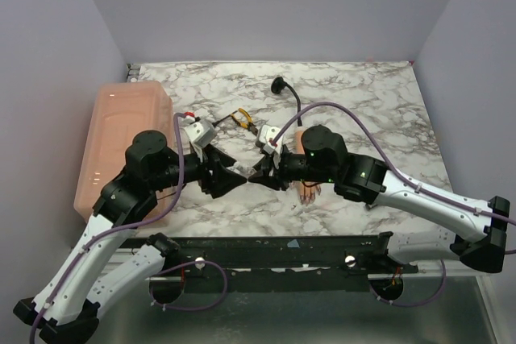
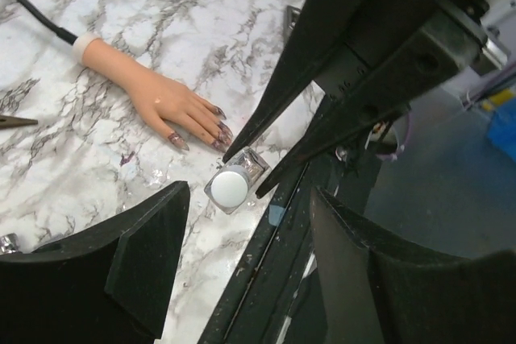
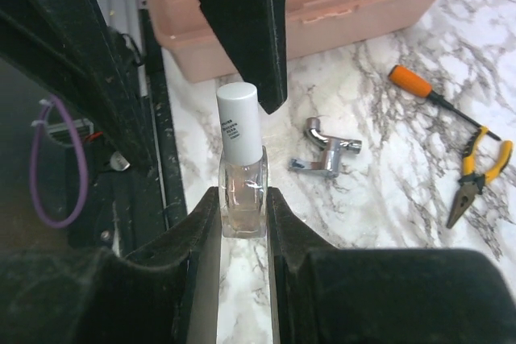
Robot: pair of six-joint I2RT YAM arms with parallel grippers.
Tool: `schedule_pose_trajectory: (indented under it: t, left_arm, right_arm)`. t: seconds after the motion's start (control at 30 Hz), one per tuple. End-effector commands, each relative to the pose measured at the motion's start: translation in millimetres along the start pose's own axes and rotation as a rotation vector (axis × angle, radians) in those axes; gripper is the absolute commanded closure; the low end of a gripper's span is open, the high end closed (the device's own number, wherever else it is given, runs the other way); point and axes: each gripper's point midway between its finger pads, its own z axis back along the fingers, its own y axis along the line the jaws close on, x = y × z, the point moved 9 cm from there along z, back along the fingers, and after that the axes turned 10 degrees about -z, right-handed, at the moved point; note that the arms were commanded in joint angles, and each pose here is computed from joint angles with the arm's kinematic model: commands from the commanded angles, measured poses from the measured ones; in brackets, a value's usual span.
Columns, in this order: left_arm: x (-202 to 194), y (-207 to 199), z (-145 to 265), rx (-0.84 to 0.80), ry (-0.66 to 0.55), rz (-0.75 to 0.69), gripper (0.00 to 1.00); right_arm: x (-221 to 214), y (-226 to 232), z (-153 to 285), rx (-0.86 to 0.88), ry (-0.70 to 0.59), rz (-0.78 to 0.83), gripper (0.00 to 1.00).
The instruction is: Paint the nails
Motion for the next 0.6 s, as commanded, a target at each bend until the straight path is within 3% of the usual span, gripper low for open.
schedule_pose_trajectory:
  t: [0.0, 0.27, 0.57]
  left_arm:
    - [3.2, -15.0, 14.3, -0.175, -0.001, -0.211, 0.37]
    - [-5.7, -20.9, 13.1, -0.311, -0.012, -0.275, 0.40]
    - [-15.5, -22.0, 8.7, -0.375, -0.031, -0.290, 0.44]
  right_arm:
    - [-10.5, 15.3, 11.9, 0.151, 0.062, 0.004, 1.00]
    - [-7.9, 27.6, 21.6, 0.285, 0.083, 0.016, 1.00]
    - [-6.5, 28.1, 20.9, 0.295, 0.093, 0.015, 1.00]
